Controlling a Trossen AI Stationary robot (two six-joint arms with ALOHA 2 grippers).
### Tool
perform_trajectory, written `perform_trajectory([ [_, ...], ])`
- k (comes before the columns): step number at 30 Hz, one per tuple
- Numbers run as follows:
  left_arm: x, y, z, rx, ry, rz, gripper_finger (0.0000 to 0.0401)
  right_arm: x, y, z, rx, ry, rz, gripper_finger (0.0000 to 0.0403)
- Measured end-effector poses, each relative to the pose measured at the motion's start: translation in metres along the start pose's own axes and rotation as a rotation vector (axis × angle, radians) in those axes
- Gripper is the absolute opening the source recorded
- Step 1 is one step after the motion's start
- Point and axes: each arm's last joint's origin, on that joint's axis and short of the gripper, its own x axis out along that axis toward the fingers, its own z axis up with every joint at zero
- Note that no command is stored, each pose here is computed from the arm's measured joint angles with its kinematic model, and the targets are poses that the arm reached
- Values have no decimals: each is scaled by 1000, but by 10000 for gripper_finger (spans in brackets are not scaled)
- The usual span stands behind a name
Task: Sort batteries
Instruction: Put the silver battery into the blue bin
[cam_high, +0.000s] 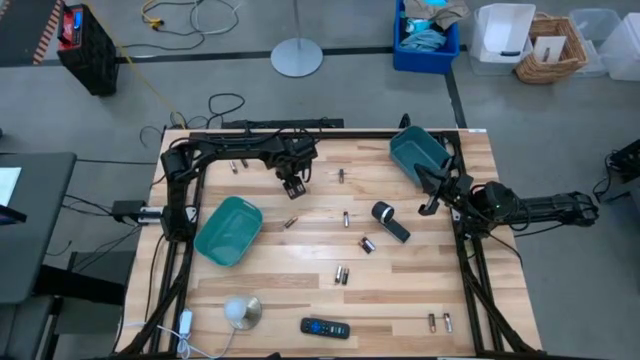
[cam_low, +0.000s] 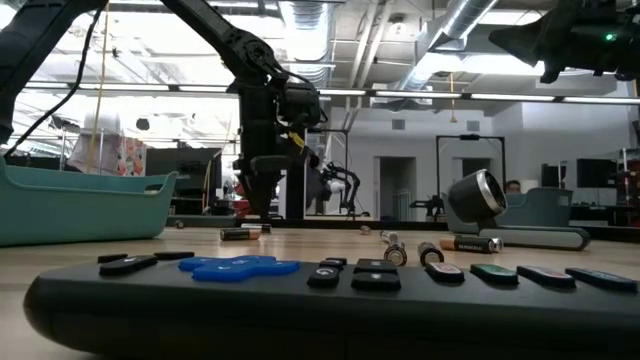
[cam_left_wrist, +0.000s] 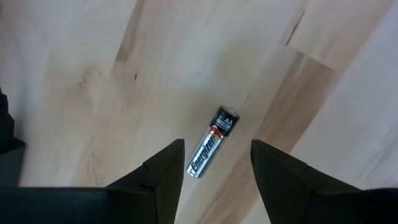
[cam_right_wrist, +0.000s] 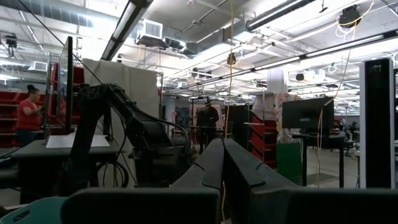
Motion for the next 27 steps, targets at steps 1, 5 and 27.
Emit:
perform_trajectory([
  [1,0,0,0,-2,1,0,181,0,0,0,0,0,0,28],
  [5,4,-3,0,1,10,-2,181,0,0,0,1,0,0,28],
  [27,34,-14,4,15,50,-25,160,0,0,0,0,1,2,28],
])
